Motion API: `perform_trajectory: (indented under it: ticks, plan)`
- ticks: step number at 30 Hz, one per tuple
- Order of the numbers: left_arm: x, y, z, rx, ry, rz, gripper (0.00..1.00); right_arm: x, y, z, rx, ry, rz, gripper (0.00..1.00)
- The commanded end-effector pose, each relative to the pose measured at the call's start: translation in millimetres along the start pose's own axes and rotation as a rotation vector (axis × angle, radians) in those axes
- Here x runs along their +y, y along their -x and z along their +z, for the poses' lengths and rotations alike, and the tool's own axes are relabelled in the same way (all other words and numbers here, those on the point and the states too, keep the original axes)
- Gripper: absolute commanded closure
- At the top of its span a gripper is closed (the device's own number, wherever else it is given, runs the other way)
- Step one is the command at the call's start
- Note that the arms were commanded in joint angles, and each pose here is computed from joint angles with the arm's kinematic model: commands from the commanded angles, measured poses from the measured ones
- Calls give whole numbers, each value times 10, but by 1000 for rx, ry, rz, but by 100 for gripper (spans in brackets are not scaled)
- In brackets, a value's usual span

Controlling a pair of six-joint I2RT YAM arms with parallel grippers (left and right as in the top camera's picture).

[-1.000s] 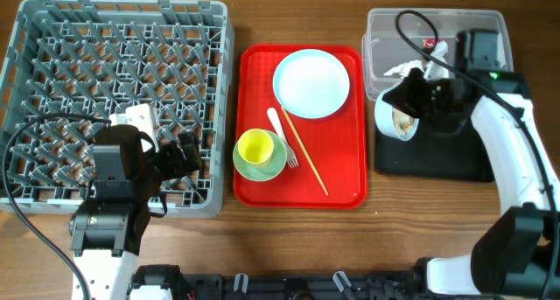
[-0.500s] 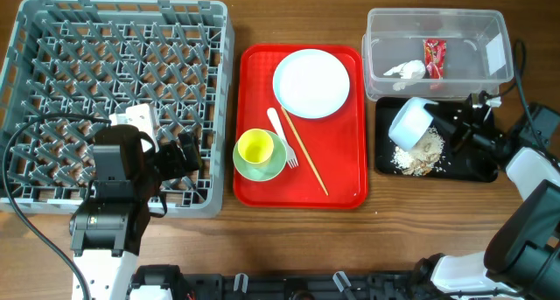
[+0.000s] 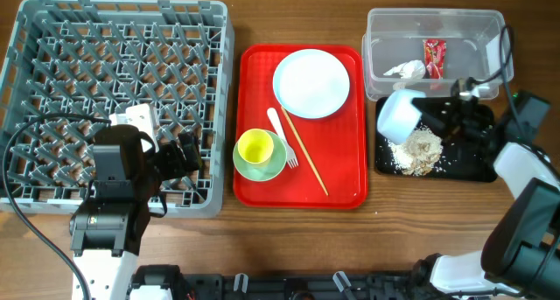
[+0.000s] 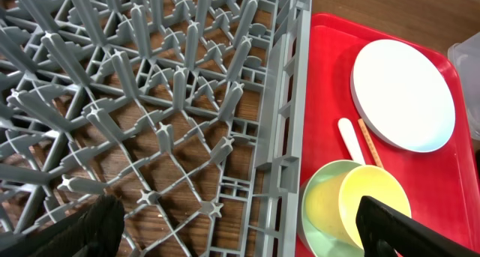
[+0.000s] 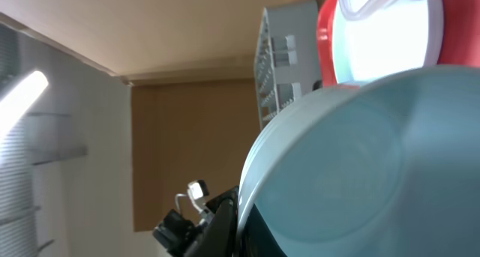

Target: Sort waste into correct bins and load items into the dishwasher rack

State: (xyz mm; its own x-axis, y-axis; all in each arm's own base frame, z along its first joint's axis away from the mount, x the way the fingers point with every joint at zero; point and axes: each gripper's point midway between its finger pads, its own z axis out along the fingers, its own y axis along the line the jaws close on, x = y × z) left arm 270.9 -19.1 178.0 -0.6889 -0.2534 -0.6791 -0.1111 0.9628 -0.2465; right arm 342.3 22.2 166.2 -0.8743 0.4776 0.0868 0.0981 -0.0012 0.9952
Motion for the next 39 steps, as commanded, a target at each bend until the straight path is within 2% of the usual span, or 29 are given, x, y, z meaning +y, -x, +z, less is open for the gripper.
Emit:
perform_trajectory:
  ticks: [1, 6, 9, 12, 17, 20, 29, 32, 34, 35, 36, 39]
  plan:
    - [-34, 60, -31, -14, -16, 11, 0, -111, -51, 286, -5, -113, 11, 95]
    - [-34, 61, -30, -14, -16, 11, 0, 190, -214, 711, -34, -251, -188, 95]
    - [-34, 61, -30, -14, -16, 11, 0, 490, -427, 1081, -6, -323, -373, 96]
    - [-34, 61, -30, -14, -16, 11, 0, 554, -524, 1287, -11, -523, -526, 95]
    - [-34, 61, -30, -14, -16, 11, 0, 823, -460, 1452, -113, -707, -824, 96]
    - [-34, 61, -30, -14, -16, 10, 0, 699, -359, 1599, -143, -819, -992, 95]
    - [-34, 60, -30, -13, -16, 11, 0, -703, -409, 2370, 102, -954, -1005, 95]
    - [-34, 61, -30, -14, -16, 11, 0, -853, -510, 2396, 149, -974, -997, 94]
    - [-34, 60, -30, -13, -16, 11, 0, -851, -527, 2390, 156, -972, -992, 82]
    - [-34, 60, -30, -13, -16, 10, 0, -846, -561, 2390, 172, -963, -984, 81]
    - [-34, 60, -30, -13, -16, 11, 0, -819, -603, 2382, 188, -954, -976, 70]
    - [-34, 61, -30, -14, -16, 11, 0, -539, -683, 2304, 197, -953, -970, 63]
